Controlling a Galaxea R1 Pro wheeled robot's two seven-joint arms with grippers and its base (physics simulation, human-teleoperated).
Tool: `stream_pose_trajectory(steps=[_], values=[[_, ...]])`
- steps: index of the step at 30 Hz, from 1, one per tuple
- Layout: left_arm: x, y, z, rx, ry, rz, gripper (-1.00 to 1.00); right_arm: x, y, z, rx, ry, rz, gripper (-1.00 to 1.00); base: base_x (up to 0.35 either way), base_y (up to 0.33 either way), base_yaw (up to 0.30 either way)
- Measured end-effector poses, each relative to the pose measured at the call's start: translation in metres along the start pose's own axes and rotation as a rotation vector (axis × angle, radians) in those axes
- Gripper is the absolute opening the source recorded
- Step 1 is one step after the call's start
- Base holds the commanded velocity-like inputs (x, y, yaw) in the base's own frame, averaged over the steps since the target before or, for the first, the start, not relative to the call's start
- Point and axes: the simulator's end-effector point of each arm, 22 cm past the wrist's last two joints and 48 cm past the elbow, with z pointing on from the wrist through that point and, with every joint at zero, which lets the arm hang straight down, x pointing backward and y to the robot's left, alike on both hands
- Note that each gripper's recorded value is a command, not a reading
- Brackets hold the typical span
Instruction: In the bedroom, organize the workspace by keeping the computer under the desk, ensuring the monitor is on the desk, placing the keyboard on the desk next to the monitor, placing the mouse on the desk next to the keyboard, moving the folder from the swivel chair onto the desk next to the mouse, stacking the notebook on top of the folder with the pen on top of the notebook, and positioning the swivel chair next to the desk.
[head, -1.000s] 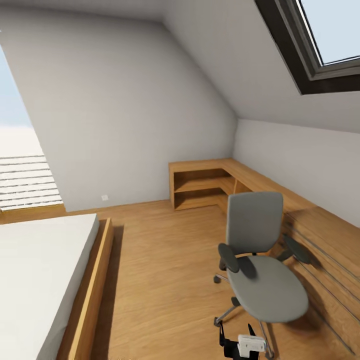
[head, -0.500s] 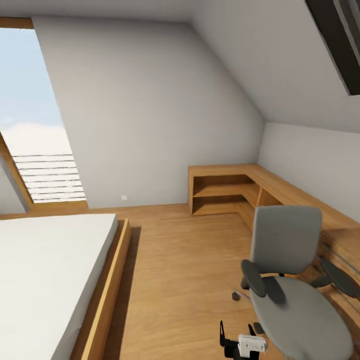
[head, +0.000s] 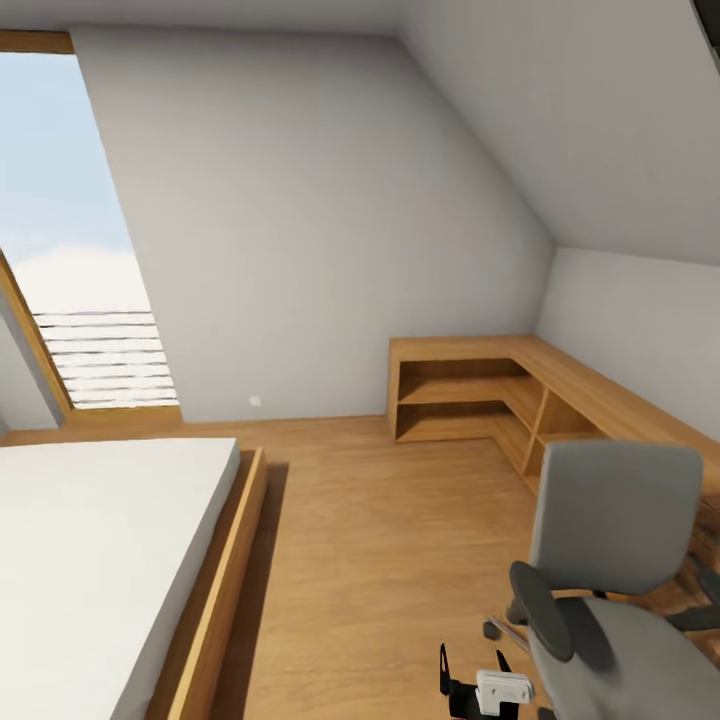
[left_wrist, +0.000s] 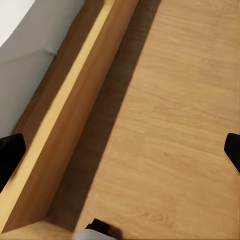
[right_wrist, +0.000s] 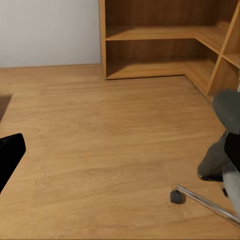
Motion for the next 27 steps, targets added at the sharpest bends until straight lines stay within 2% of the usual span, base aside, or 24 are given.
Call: stream_pose_trajectory(steps=[14, 27], values=[[0.0, -0.0002, -0.0001, 0.0, 0.0, 0.0, 1.0, 0.0004, -0.0006, 0.0, -0.001, 0.001, -0.002, 1.0, 0.322, 0.004, 0.001], [0.0, -0.0002, 0.0, 0.0, 0.0, 0.0, 1.0, 0.0005, -0.0004, 0.0001, -0.003, 0.001, -0.002, 1.0, 0.301, 0.165, 0.0]])
